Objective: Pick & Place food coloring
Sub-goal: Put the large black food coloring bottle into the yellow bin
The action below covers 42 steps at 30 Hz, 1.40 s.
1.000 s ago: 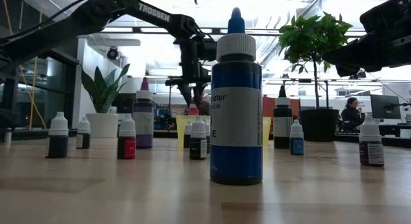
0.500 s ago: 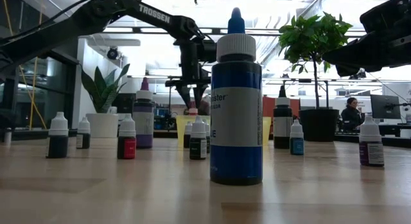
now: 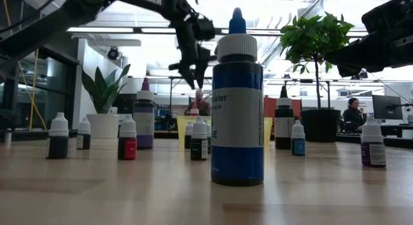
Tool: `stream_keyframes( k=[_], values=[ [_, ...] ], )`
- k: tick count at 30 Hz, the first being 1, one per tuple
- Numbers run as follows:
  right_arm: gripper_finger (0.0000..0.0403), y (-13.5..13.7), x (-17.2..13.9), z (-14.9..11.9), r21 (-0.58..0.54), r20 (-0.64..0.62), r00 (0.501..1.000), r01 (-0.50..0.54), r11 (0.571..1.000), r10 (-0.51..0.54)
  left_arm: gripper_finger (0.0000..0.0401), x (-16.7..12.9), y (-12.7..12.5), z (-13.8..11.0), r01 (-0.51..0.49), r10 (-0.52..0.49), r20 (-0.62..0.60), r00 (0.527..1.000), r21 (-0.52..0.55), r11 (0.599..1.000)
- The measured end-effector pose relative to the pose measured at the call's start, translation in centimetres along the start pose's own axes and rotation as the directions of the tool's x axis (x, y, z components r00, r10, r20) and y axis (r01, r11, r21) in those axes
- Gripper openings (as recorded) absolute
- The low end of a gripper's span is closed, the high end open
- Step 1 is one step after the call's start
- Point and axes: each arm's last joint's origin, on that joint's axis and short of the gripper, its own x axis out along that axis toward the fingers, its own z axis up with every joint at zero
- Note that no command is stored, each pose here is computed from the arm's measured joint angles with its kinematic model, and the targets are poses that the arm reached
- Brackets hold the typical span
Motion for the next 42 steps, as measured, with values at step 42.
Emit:
stream_keyframes(
  k=[42],
  values=[
    [0.0, 0.0, 0.0, 0.0, 0.0, -0.006, 1.0, 0.0, 1.0, 0.0, 0.0156, 1.7, -22.7, -8.2, 0.414, -0.501, -0.207, 0.84, 0.842, 0.346]
  ],
)
